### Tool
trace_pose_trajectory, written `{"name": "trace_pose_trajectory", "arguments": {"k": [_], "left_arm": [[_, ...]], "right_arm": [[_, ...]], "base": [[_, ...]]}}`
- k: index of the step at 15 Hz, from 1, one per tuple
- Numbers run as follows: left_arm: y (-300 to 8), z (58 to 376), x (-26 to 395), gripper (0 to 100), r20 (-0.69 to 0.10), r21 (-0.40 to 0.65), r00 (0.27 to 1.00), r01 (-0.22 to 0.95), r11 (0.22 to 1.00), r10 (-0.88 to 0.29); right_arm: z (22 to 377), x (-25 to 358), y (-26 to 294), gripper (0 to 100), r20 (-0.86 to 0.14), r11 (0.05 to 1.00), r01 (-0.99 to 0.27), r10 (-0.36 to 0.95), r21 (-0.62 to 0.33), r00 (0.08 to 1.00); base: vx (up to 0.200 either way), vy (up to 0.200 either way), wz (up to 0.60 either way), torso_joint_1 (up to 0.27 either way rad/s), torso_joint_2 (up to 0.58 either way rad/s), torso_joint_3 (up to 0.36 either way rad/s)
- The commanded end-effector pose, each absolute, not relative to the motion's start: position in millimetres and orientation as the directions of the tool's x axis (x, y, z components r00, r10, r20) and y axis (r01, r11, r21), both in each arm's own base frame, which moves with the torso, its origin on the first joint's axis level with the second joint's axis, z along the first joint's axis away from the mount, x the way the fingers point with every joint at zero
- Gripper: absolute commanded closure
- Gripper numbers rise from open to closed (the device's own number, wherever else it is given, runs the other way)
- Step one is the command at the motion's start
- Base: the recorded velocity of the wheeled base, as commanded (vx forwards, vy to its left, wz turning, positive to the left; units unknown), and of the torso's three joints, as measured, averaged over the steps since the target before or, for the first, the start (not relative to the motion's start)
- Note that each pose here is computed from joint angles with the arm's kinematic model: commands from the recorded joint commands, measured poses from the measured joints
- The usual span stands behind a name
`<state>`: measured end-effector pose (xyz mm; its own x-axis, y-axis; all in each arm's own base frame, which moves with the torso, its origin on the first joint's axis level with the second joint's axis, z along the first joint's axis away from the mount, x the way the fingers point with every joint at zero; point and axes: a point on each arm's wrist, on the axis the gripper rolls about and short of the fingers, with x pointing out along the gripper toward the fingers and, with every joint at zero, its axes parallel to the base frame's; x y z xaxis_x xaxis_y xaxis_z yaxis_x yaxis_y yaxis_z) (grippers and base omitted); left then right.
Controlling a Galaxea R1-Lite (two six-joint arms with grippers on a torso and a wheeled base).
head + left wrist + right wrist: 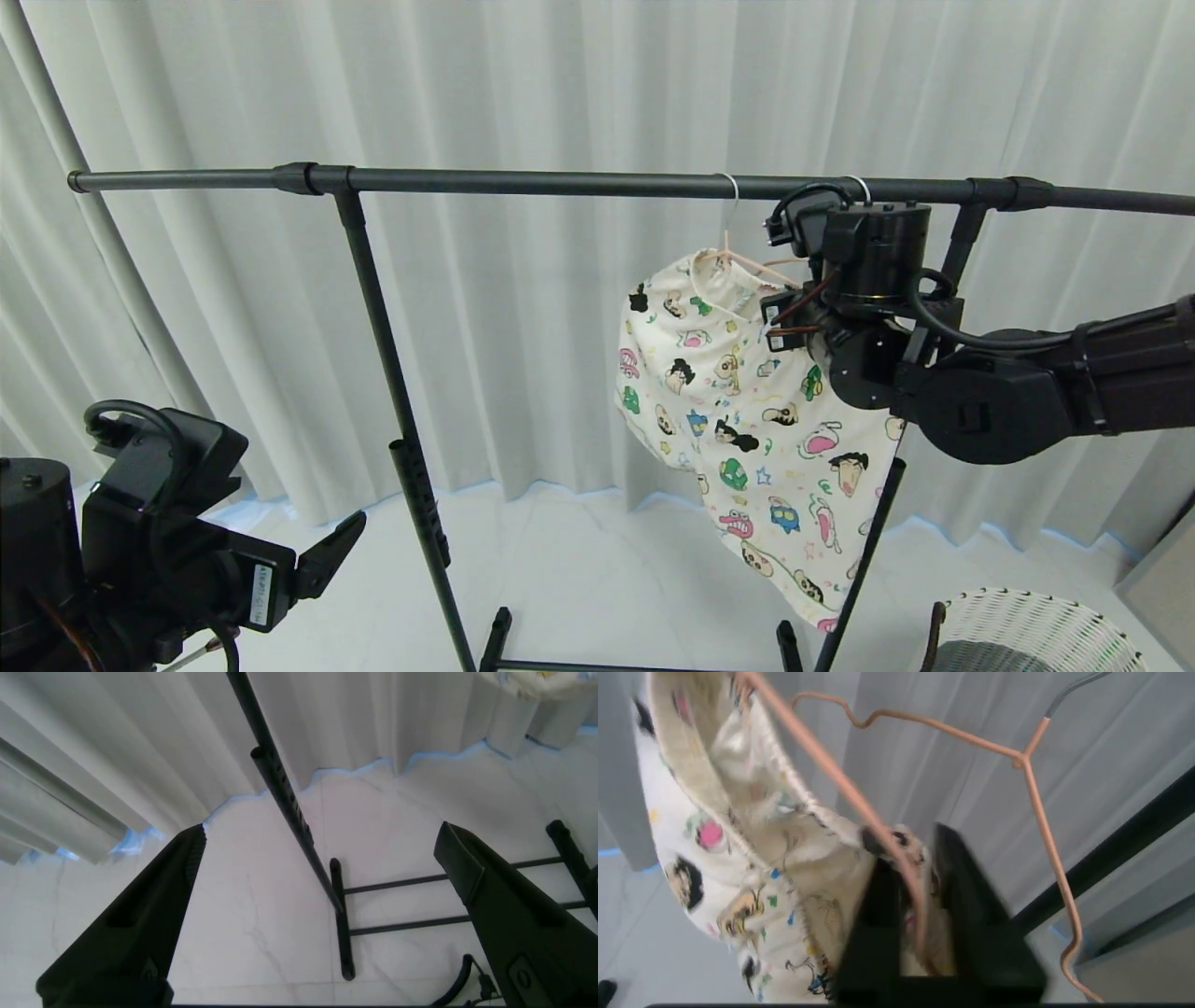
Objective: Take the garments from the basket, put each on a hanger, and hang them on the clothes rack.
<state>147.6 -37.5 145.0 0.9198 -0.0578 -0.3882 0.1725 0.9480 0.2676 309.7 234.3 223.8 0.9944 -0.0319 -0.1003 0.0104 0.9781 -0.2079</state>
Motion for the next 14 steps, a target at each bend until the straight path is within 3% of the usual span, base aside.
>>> {"name": "trace_pose_trajectory", "arguments": {"k": [1, 12, 14], "left_arm": [[-37.6, 144.9, 147.9, 0, -0.389, 0.269, 0.919, 0.173, 0.947, -0.058], [-37.1, 145.5, 148.0, 0, -0.386, 0.269, 0.921, 0.17, 0.948, -0.055], [-36.9, 145.5, 148.1, 0, -0.386, 0.267, 0.921, 0.168, 0.949, -0.054]], "right_arm": [[231.3, 304.4, 232.2, 0, -0.087, 0.98, 0.009, -0.026, -0.198, 0.996], [257.7, 269.8, 243.3, 0, -0.043, 0.987, -0.091, 0.087, -0.131, 0.995], [257.1, 265.6, 241.2, 0, -0.057, 0.979, -0.169, 0.164, -0.117, 0.985]], "base": [[0.0, 0.0, 0.0, 0.0, 0.0, 0.0], [0.0, 0.0, 0.0, 0.0, 0.0, 0.0], [0.0, 0.0, 0.0, 0.0, 0.0, 0.0]]}}
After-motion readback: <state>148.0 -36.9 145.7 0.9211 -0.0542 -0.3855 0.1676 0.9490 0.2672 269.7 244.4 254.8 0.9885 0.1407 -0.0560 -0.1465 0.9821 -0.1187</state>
